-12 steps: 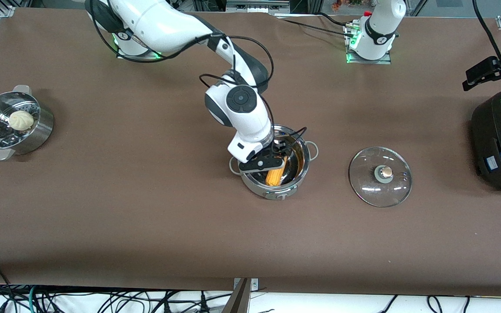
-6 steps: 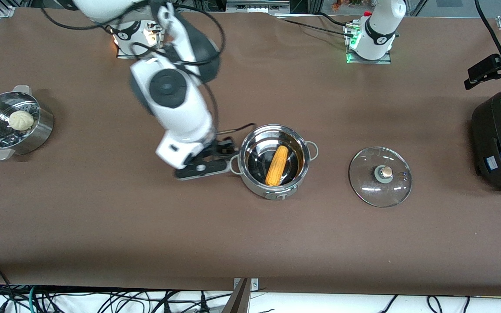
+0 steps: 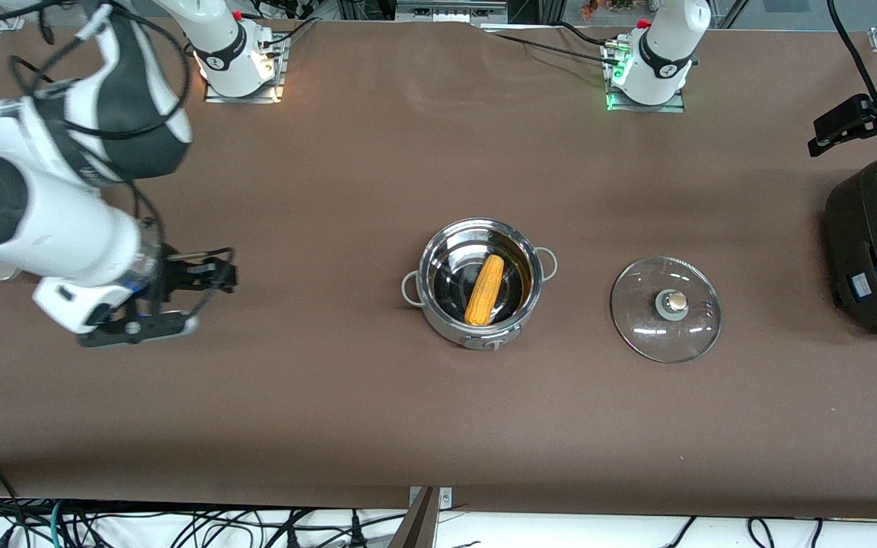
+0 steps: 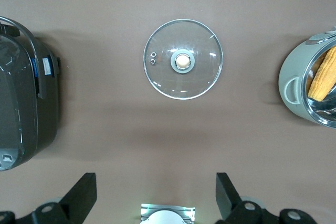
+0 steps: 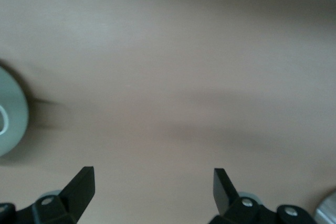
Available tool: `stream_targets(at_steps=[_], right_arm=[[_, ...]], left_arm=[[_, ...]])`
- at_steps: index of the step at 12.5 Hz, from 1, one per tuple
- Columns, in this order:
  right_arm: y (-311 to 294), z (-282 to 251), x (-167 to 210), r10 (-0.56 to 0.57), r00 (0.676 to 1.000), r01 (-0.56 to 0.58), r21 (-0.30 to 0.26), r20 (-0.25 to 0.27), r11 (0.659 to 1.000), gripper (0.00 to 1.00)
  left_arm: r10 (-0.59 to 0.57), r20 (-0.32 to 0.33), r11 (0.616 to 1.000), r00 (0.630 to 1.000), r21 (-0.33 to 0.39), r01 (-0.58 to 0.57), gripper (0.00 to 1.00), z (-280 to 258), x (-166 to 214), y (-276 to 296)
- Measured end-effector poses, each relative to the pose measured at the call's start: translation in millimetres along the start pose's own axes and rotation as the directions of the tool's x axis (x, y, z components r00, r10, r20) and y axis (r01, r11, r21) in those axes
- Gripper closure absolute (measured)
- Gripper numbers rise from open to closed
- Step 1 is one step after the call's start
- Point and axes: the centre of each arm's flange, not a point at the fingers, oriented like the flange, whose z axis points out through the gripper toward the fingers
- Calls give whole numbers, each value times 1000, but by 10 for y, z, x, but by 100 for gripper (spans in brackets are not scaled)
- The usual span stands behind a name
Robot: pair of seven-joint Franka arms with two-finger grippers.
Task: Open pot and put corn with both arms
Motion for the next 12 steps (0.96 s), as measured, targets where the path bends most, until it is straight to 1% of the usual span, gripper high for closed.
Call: stream_targets(at_steps=[3,4,6,7,10,12], right_arm=[[500,-183,-213,71,997,-71,-18,17,997,0],[655,-217,-315,94,995,-94,-25,12,995,0],[857,-245,-486,125,992,-126,-34,-34,991,0],[908,-234,-584,134,990,-135,-40,-46,990,0],[968,-234,-910,155,987,-157,-62,-41,986,0],[948,-375,-1182,160,986,-164,-77,-46,984,0]], left_arm=[[-1,-1,1000,1000,0,1,0,-5,-1,-4],[-1,-1,1000,1000,0,1,0,-6,0,-4],[-1,-1,1000,1000,0,1,0,-7,0,-3],[-1,-1,1000,1000,0,1,0,-7,0,-4],[2,-2,1000,1000,0,-2,0,-8,-1,8],[6,-2,1000,1000,0,-6,0,-10,-2,30]])
